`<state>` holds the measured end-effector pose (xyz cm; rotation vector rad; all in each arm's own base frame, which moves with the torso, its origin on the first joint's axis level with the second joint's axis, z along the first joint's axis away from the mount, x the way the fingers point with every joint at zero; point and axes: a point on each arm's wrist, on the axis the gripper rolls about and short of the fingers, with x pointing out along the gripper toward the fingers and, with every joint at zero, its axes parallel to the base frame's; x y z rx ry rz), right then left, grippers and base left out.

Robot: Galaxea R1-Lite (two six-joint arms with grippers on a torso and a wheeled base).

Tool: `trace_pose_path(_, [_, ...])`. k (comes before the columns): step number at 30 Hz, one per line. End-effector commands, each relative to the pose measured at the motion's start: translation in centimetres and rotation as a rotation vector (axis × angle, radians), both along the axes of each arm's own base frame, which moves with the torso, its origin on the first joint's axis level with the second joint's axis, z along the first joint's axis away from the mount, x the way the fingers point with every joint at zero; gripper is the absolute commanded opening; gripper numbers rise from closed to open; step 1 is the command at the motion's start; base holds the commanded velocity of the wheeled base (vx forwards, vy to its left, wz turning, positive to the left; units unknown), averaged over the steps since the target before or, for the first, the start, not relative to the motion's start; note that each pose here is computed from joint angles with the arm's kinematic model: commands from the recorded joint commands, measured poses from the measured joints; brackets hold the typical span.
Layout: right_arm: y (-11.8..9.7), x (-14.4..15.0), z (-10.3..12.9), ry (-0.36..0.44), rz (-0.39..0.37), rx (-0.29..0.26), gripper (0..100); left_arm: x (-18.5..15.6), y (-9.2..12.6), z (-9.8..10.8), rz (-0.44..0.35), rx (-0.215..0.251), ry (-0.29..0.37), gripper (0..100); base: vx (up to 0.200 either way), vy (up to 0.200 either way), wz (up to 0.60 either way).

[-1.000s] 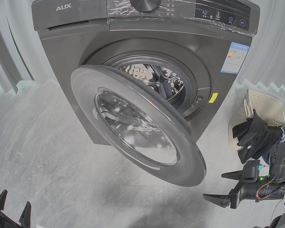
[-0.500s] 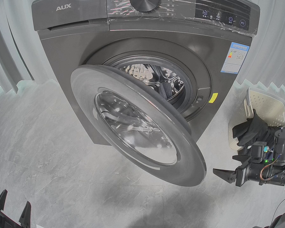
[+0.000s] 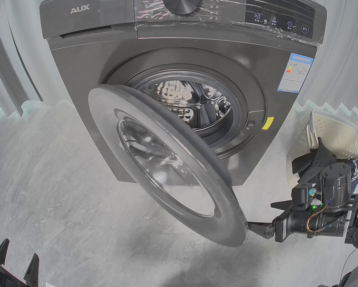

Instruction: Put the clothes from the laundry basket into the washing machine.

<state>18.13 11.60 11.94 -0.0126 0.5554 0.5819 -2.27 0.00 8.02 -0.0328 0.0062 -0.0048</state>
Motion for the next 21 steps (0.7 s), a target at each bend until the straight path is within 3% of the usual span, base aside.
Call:
trace_pose_path(1, [0.8, -1.3, -0.6, 0.023, 0.068, -0.013, 100, 0.1, 0.0, -0.4, -0.004, 0.001, 0.017, 100, 0.0, 0.0, 0.0])
trace_pose_path(6, [0.8, -1.4, -0.3, 0.006, 0.065, -0.007, 100, 0.1, 0.0, -0.4, -0.004, 0.001, 0.017, 100, 0.0, 0.0, 0.0])
trace_pose_path(13, [2.5, 1.8, 0.8, -0.026, -0.088, 0.025, 100, 0.1, 0.0, -0.4, -0.004, 0.001, 0.017, 100, 0.0, 0.0, 0.0])
trace_pose_path(21, [4.4, 4.7, -0.2, 0.0, -0.124, 0.019, 100, 0.1, 0.0, -0.4, -0.004, 0.001, 0.017, 100, 0.0, 0.0, 0.0])
